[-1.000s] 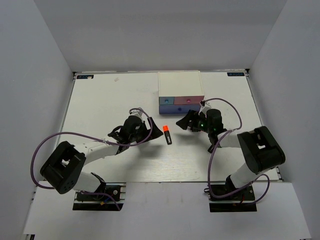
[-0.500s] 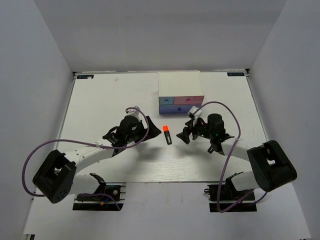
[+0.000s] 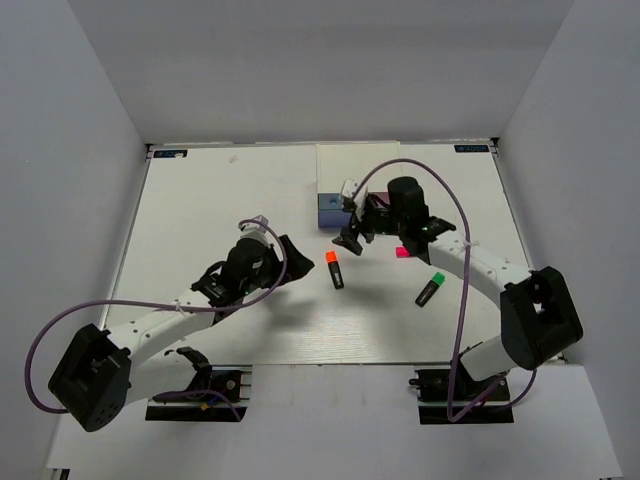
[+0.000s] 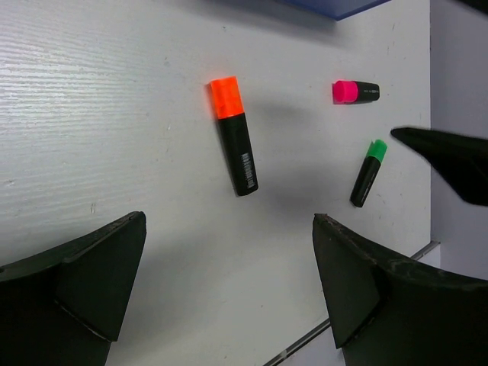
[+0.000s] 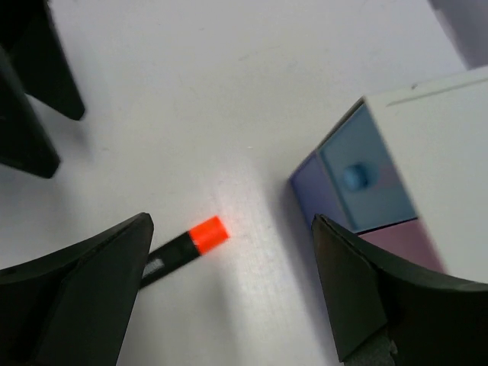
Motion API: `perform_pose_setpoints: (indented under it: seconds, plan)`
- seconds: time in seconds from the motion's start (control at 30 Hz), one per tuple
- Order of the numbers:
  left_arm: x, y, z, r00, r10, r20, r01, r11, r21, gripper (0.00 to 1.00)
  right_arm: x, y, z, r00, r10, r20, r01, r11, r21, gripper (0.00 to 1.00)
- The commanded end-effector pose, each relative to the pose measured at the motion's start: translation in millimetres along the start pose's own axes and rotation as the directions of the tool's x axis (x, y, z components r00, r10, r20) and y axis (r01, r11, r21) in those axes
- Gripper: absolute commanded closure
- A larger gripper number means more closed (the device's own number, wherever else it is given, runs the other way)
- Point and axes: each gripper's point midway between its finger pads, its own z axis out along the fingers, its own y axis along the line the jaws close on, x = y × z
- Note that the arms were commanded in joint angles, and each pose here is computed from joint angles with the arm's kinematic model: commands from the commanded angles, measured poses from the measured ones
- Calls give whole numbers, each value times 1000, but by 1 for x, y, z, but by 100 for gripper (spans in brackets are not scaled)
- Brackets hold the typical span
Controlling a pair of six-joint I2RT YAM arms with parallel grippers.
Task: Sort the stationery into containers
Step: Open the drawer
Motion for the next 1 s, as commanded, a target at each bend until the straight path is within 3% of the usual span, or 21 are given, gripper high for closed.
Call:
perform_pose_setpoints:
  seconds: [0.0, 0.07, 0.1, 0.13, 0.17, 0.2, 0.27, 0.3, 0.33, 0.47, 0.53, 0.63, 0.7, 0.73, 0.77, 0.83, 0.97]
  plan:
    - [-5, 3, -6, 999, -4, 36, 4, 1000, -4, 0, 25, -5, -5, 958, -174, -229, 176, 984, -12, 10]
    - [-5, 3, -7, 999, -4, 42, 4, 1000, 3, 0, 45, -5, -7, 903, -309, -298, 317, 948, -22, 10]
    - [-9, 1, -8, 998, -5, 61, 5, 1000, 11, 0, 35, -12, -4, 859, -428, -281, 446, 895, 2, 10]
    - [-6, 5, -8, 999, -5, 54, 4, 1000, 3, 0, 54, -25, -13, 788, -487, -378, 541, 840, 46, 10]
    - [-8, 3, -9, 998, -5, 60, 5, 1000, 10, 0, 64, -27, -16, 753, -530, -389, 600, 796, 78, 10]
    - [-9, 4, -9, 998, -5, 68, 5, 1000, 3, 0, 63, -41, -28, 668, -584, -461, 701, 702, 127, 10]
    - [-11, 4, -12, 997, -6, 83, 6, 1000, 6, 0, 60, -45, -37, 651, -582, -487, 723, 671, 165, 10]
    - [-8, 8, -12, 997, -5, 76, 6, 1000, -2, 0, 62, -46, -39, 723, -503, -474, 653, 721, 231, 10]
    - [-6, 11, -13, 997, -5, 75, 5, 1000, -3, 0, 58, -50, -41, 754, -466, -462, 623, 730, 281, 10]
    - [-1, 16, -14, 998, -14, 69, 14, 1000, -10, 0, 62, -49, -45, 789, -364, -494, 552, 773, 312, 11]
    - [-2, 14, -13, 997, -14, 74, 15, 1000, -3, 0, 54, -49, -46, 772, -436, -462, 610, 712, 348, 21]
    - [-4, 12, -13, 997, -15, 81, 15, 1000, 5, 0, 68, -39, -54, 674, -568, -472, 731, 605, 316, 30]
    - [-3, 14, -13, 997, -15, 81, 15, 1000, 5, 0, 94, -30, -60, 644, -582, -496, 756, 581, 301, 45]
    - [-3, 14, -13, 997, -15, 81, 15, 1000, 5, 0, 72, -37, -63, 614, -629, -477, 790, 488, 372, 47]
    - [-3, 14, -13, 997, -15, 81, 15, 1000, 5, 0, 95, -29, -66, 597, -628, -499, 801, 495, 336, 48]
    - [0, 17, -13, 997, -14, 75, 15, 1000, -2, 0, 83, -32, -69, 569, -656, -496, 821, 422, 384, 50]
    - [0, 20, -16, 996, -25, 89, 25, 1000, 1, 0, 87, -36, -68, 522, -671, -526, 849, 353, 393, 53]
